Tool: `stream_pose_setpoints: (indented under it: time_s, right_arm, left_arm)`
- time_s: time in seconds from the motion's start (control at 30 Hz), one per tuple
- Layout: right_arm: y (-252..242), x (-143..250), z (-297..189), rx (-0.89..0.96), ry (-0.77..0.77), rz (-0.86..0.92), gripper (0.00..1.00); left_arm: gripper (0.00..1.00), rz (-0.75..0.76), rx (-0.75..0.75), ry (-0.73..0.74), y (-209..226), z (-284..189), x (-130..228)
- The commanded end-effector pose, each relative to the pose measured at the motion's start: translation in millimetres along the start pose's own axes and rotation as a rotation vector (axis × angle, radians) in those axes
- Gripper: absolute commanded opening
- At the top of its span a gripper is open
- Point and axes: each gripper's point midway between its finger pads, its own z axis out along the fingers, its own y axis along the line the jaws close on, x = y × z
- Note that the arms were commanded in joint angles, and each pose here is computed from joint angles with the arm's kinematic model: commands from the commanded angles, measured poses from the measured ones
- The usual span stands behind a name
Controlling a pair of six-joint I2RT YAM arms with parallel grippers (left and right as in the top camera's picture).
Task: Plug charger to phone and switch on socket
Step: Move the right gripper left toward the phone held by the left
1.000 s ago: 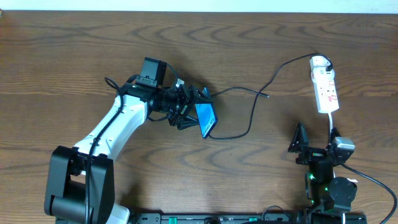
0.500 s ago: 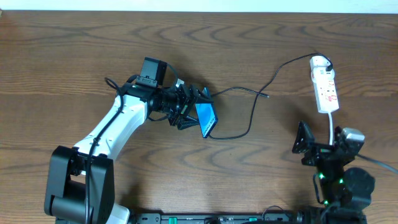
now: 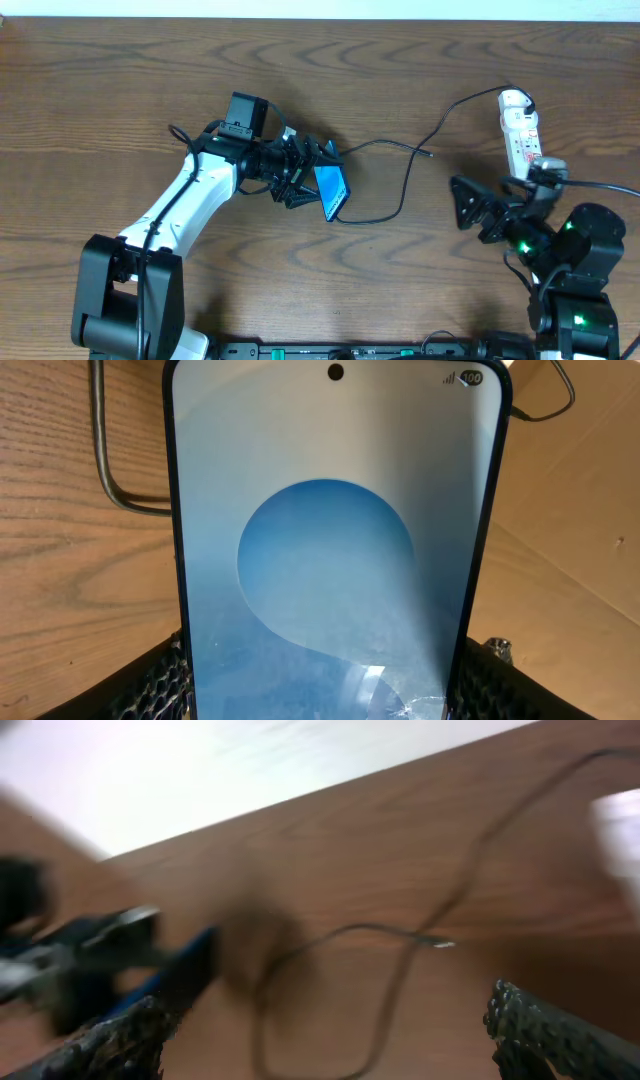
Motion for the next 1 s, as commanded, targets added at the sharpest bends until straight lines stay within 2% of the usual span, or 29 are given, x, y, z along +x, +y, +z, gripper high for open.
stream_pose_setpoints:
  time_s: [0.0, 0.2, 0.3, 0.5, 0.63, 0.97]
  right_arm:
    - [36.6, 4.4, -5.0, -0.207, 0.057, 0.026, 0.99]
    - [34.9, -9.3, -3.8, -0.191, 0.003, 0.014, 0.99]
    - [22.6, -16.7, -0.5, -0.122, -0.031, 0.010, 0.99]
    - [-1.8, -5.0, 13.2, 0.001, 0.018, 0.099, 0.99]
    - [11.0, 5.7, 22.2, -0.021, 0.065, 0.192, 0.98]
    - [68.6, 47.4, 35.4, -0.059, 0.185, 0.282, 0.97]
  left_arm:
    - [0.70, 0.027, 0.041, 0.023, -12.1, -7.2, 8.5]
    - [0.70, 0.027, 0.041, 0.023, -12.1, -7.2, 8.5]
    - [0.70, 0.030, 0.043, 0.021, -12.7, -7.2, 8.1]
    - [0.70, 0.041, 0.054, 0.016, -16.0, -7.3, 6.4]
    - [0.69, 0.045, 0.056, 0.013, -16.9, -7.4, 5.8]
    - [0.70, 0.039, 0.059, 0.012, -17.6, -7.4, 5.4]
